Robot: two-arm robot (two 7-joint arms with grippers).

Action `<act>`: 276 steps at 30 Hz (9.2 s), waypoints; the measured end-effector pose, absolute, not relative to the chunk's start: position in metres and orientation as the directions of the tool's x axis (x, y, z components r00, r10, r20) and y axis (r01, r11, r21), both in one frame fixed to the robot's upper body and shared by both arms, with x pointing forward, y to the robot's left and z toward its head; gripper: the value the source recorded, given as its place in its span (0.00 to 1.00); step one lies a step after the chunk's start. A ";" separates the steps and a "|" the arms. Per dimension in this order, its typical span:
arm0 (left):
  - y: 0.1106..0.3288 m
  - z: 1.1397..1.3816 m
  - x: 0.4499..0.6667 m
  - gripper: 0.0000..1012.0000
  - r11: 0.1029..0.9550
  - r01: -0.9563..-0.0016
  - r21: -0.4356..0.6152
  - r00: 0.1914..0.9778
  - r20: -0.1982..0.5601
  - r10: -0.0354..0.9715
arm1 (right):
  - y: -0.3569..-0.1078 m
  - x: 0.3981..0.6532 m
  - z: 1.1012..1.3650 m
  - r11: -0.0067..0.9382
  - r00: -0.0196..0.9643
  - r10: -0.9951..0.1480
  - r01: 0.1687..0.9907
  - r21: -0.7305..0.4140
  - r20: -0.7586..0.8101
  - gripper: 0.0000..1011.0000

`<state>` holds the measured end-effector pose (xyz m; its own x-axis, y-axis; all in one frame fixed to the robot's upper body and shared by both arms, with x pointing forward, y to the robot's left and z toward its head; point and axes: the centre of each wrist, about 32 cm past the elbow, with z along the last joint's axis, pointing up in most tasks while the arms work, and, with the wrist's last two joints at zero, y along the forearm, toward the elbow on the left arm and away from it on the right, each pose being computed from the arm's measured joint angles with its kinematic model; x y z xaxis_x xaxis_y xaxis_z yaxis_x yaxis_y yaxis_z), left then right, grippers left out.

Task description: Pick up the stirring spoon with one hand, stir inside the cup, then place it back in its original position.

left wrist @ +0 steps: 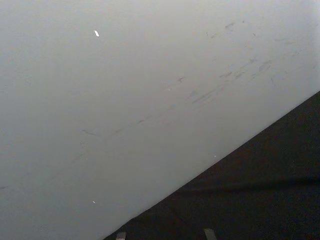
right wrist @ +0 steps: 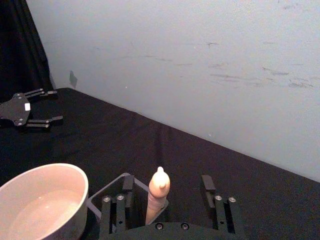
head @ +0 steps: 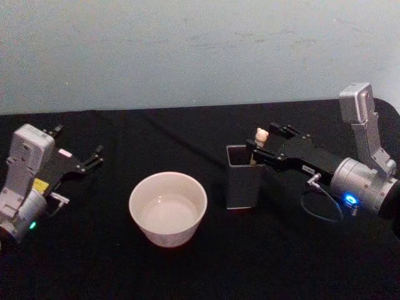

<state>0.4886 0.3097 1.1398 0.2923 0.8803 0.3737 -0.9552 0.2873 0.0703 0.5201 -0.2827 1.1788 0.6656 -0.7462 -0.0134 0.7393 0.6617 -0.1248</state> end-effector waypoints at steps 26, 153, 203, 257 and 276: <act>0.310 1.140 0.489 0.99 0.287 -0.955 0.070 0.292 0.374 0.880 | -0.283 0.520 1.179 0.662 0.666 -0.746 0.739 -0.125 -0.014 0.21; 0.310 1.140 0.489 0.99 0.287 -0.955 0.070 0.292 0.374 0.880 | -0.199 0.512 1.195 0.886 0.889 -0.457 0.458 -0.067 0.027 0.21; 0.310 1.140 0.489 0.99 0.287 -0.955 0.070 0.292 0.374 0.880 | -0.164 0.541 1.185 0.834 0.837 -0.545 0.547 -0.077 0.049 0.21; 0.310 1.140 0.489 0.99 0.287 -0.955 0.070 0.292 0.374 0.880 | -0.175 0.510 1.187 0.921 0.925 -0.379 0.378 -0.097 0.017 0.21; 0.310 1.140 0.489 0.99 0.287 -0.955 0.070 0.292 0.374 0.880 | -0.166 0.542 1.190 0.865 0.869 -0.494 0.493 -0.089 0.014 0.21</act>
